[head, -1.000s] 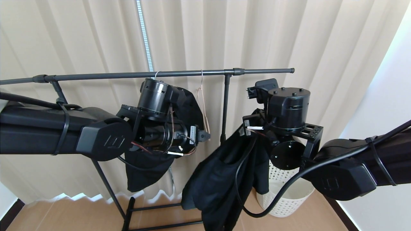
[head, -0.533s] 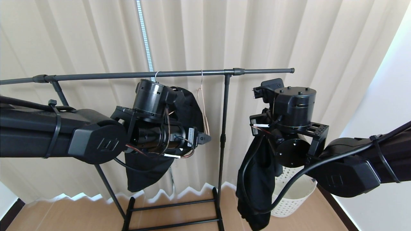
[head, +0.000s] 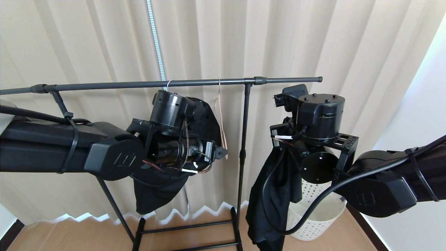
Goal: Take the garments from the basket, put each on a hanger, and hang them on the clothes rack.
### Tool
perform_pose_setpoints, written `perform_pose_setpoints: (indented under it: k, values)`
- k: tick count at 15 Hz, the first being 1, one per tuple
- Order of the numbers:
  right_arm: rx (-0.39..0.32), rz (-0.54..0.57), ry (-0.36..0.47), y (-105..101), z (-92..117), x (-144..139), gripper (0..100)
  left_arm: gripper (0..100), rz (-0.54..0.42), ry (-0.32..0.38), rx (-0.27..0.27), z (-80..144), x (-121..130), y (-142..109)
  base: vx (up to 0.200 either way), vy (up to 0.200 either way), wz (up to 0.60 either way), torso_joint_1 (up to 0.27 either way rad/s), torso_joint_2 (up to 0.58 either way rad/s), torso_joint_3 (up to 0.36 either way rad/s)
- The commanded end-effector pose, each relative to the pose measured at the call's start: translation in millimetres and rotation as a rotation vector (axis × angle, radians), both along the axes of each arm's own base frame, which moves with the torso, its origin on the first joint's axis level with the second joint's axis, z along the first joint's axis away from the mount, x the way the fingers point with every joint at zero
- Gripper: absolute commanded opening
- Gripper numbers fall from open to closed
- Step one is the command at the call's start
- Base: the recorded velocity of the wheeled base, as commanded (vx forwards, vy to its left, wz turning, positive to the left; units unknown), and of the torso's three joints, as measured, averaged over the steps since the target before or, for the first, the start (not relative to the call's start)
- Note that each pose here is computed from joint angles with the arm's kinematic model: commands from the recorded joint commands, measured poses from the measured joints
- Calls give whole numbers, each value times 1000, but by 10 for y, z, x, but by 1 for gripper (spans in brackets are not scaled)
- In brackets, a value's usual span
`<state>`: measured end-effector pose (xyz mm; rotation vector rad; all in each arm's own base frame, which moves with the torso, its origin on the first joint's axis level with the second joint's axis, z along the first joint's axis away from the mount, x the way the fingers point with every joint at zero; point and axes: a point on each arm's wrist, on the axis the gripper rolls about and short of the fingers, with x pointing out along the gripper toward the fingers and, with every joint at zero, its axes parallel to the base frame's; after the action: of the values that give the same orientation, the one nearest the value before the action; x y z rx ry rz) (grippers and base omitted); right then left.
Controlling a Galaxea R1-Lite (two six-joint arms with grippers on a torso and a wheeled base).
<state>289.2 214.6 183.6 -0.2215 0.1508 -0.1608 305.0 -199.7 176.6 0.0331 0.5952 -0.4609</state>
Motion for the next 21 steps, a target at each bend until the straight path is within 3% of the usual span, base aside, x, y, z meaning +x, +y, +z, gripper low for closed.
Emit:
perform_pose_setpoints:
  k: [1,3,8,14,21]
  values:
    - [-2,0,2,4,-8,4,0,100,0,-2,-2,-4,4,-7,200,0,0,7,2,2]
    - [-5,0,6,6,-24,7,0,100,1,-21,-15,4,15,-14,200,0,0,17,5,0]
    - [-7,0,8,6,-36,7,0,100,-16,-68,-40,-84,7,-102,0,0,0,0,0,0]
    - [-11,0,13,11,-54,13,0,100,106,-118,33,-239,259,-389,0,0,0,0,0,0]
    - [-9,0,10,10,-47,11,0,100,148,-157,32,-363,536,-647,0,0,0,0,0,0]
